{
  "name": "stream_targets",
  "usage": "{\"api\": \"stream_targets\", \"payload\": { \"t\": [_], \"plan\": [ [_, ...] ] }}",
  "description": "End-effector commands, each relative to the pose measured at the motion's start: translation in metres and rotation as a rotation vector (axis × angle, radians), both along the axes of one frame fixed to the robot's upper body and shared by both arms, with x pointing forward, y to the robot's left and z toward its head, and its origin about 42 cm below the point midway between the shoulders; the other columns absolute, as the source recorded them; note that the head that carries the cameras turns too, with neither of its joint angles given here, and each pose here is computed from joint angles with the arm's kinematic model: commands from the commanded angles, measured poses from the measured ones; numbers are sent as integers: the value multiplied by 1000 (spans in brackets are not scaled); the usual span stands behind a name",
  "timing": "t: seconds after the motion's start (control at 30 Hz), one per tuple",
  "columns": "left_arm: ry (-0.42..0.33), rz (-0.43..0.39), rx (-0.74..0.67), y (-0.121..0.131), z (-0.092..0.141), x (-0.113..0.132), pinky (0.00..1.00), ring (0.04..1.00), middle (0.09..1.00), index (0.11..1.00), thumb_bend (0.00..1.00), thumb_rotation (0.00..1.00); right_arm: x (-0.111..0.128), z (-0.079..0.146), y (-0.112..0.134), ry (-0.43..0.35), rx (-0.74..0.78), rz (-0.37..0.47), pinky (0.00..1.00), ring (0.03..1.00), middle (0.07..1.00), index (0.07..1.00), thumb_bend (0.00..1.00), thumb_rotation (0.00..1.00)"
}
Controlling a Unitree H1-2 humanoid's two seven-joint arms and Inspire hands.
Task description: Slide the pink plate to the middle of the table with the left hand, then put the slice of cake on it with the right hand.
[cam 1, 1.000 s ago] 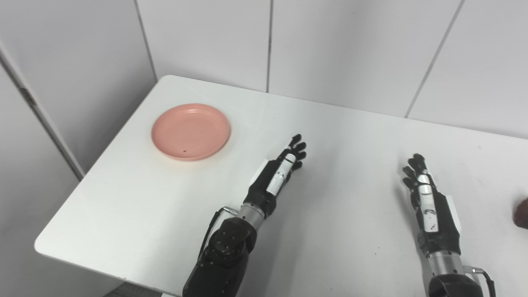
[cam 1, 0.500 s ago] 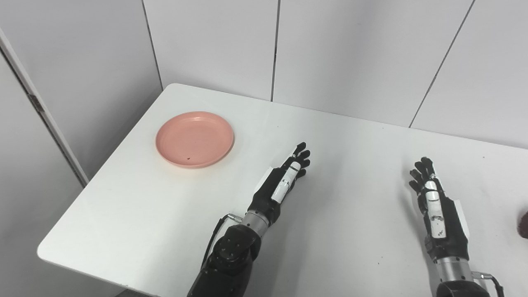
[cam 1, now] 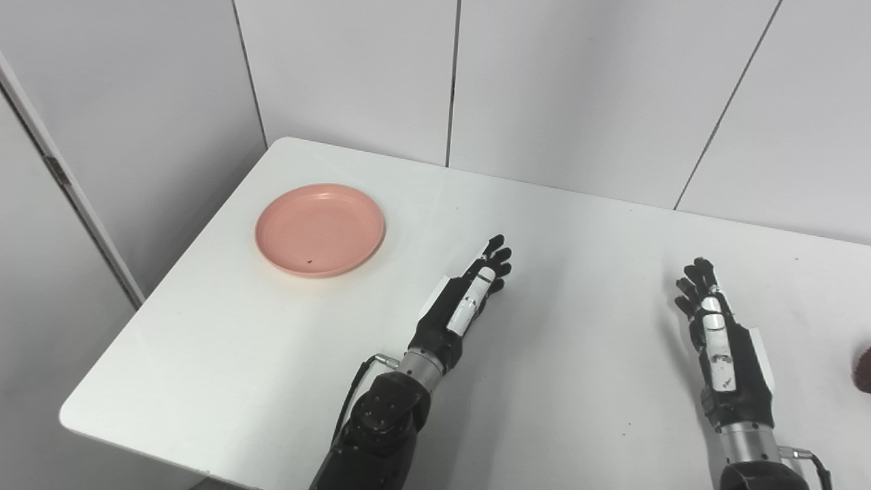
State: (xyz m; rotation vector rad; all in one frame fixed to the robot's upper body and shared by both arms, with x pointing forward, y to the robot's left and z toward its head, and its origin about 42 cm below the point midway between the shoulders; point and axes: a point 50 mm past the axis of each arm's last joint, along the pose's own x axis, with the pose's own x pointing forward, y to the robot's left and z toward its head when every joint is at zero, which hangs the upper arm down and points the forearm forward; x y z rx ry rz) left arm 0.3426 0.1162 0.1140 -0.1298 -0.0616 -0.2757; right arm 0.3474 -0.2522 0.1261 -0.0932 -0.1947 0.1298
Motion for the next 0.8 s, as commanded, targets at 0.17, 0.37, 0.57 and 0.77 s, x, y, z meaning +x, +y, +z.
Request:
{"api": "stream_targets", "payload": {
  "t": [0.17,0.37,0.57,0.77],
  "plan": [
    [-14,29,-38,-2,12,-11,960,948,961,955,410,1000,-14,-27,-10,69,-8,-22,936,937,949,952,308,1000],
    [-58,46,-36,4,31,-9,946,947,953,953,437,1000,-12,-28,-11,70,1,-21,947,941,952,952,305,1000],
    [-119,59,-28,11,54,-5,958,968,968,971,430,1000,-10,-28,-13,69,3,-18,951,942,954,953,305,1000],
    [-157,87,-61,17,80,-5,982,960,965,972,422,1000,-9,-29,-15,78,3,-20,955,944,955,956,312,1000]
  ]
}}
